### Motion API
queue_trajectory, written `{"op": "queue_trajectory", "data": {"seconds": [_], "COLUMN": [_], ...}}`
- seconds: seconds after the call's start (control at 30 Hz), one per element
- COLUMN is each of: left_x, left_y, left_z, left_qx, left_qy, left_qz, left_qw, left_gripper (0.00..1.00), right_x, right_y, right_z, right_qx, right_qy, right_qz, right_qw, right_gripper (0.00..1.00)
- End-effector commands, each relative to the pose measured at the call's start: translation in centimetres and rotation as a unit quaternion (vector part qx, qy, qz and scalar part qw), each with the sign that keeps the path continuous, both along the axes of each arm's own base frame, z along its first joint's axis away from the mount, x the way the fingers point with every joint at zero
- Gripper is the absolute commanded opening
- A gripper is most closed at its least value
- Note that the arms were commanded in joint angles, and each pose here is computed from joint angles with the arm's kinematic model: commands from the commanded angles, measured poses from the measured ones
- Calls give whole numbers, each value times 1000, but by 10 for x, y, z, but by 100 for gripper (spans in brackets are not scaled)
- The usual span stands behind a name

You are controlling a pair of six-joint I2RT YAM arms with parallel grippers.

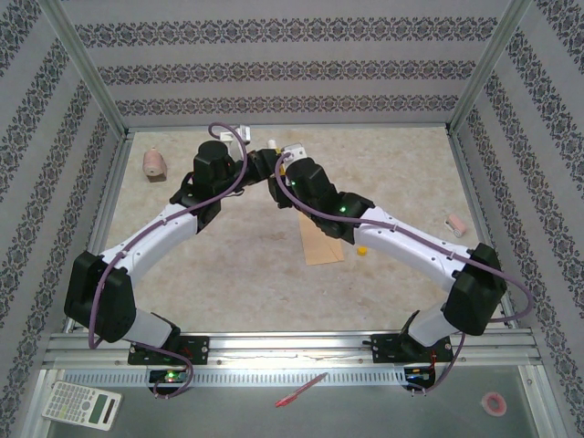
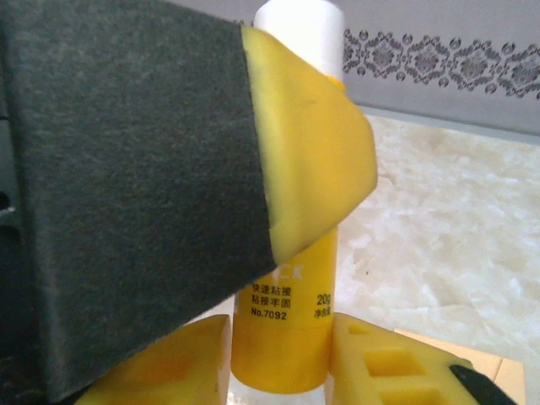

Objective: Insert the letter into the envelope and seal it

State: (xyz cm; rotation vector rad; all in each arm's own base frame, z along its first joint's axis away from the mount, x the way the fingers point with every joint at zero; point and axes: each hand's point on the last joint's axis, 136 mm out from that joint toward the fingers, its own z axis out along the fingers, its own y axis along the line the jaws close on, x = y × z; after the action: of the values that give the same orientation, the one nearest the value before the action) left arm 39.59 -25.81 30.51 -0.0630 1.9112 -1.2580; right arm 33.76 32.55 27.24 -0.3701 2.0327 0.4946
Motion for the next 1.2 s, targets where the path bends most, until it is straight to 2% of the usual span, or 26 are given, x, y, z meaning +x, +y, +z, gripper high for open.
{"op": "queue_trajectory", "data": {"seconds": [0.0,0.17,0.2,0.27,0.3,0.47,0.63,0.87,1.03,1.17], "left_x": [-35,-38,-41,-44,-48,-57,-66,-76,-83,-84], "left_y": [-42,-43,-43,-43,-44,-38,-27,-19,-21,-20], "left_z": [37,37,34,26,23,10,-4,-26,-38,-47], "left_qx": [-28,-10,4,38,56,133,197,282,348,371], "left_qy": [-64,-104,-114,-126,-136,-162,-191,-242,-283,-287], "left_qz": [-122,-178,-191,-205,-219,-243,-242,-229,-227,-234], "left_qw": [990,978,975,970,965,947,931,900,864,852], "left_gripper": [0,0,0,0,0,0,0,0,0,0], "right_x": [-34,-40,-42,-44,-44,-41,-36,-22,-14,-12], "right_y": [25,-21,-32,-53,-67,-140,-187,-199,-190,-185], "right_z": [40,48,51,52,52,42,34,10,-12,-22], "right_qx": [94,128,133,131,125,77,83,146,143,137], "right_qy": [-6,18,24,35,38,45,68,120,155,187], "right_qz": [96,71,66,45,24,-98,-154,-149,-129,-110], "right_qw": [991,989,989,990,991,991,982,971,969,966], "right_gripper": [36,58,65,92,98,98,98,93,91,87]}}
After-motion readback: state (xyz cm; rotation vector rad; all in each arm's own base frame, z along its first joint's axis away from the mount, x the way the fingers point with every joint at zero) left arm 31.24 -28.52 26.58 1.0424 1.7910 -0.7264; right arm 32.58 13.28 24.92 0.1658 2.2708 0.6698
